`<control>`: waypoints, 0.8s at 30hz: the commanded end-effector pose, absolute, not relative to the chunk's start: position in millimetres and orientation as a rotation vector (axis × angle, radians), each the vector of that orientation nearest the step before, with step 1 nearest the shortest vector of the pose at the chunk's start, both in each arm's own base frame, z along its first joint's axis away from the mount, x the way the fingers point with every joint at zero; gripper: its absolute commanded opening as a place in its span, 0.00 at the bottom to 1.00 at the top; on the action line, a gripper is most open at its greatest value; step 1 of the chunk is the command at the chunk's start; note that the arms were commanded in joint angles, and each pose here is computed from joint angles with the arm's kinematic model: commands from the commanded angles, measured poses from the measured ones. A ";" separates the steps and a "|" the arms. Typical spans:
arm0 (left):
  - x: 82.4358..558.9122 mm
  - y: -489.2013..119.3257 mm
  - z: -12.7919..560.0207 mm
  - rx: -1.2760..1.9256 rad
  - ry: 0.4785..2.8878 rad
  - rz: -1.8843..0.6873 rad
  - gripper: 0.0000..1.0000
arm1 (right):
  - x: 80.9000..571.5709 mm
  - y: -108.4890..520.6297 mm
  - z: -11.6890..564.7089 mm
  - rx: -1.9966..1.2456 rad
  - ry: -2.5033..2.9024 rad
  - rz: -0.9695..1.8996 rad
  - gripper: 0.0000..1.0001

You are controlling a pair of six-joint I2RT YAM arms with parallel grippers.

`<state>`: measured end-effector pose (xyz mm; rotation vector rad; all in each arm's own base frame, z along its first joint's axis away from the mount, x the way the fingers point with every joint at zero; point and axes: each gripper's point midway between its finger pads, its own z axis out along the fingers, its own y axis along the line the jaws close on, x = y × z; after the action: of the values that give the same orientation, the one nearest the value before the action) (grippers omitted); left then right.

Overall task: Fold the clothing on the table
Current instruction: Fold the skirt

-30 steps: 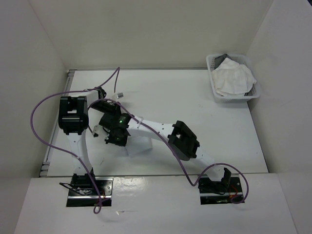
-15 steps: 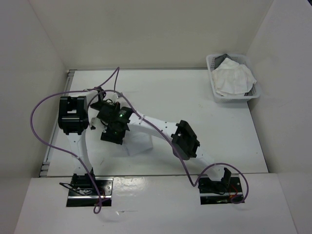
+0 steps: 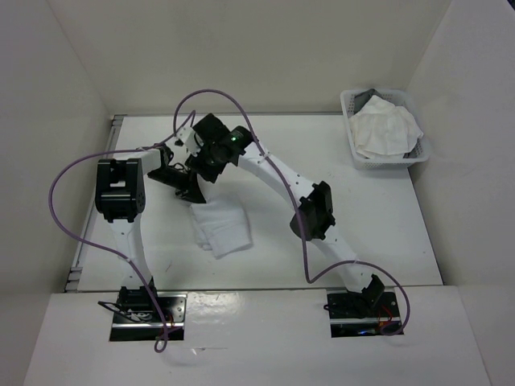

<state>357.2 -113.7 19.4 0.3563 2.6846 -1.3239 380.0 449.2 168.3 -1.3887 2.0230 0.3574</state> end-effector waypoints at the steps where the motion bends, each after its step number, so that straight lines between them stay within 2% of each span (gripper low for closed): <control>1: 358.9 -105.2 5.6 0.449 2.697 -1.222 0.08 | 360.6 451.7 139.5 -1.494 2.075 0.383 0.62; 17: 359.1 -106.2 6.5 0.459 2.685 -1.231 0.08 | 321.2 457.9 115.6 -1.681 2.085 0.504 0.62; 24: 359.1 -106.2 6.5 0.459 2.685 -1.231 0.08 | 321.6 460.5 100.1 -1.705 2.097 0.510 0.62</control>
<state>357.1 -113.6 19.3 0.3627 2.6820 -1.3234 329.5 454.1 104.7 -1.6632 2.1112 0.4804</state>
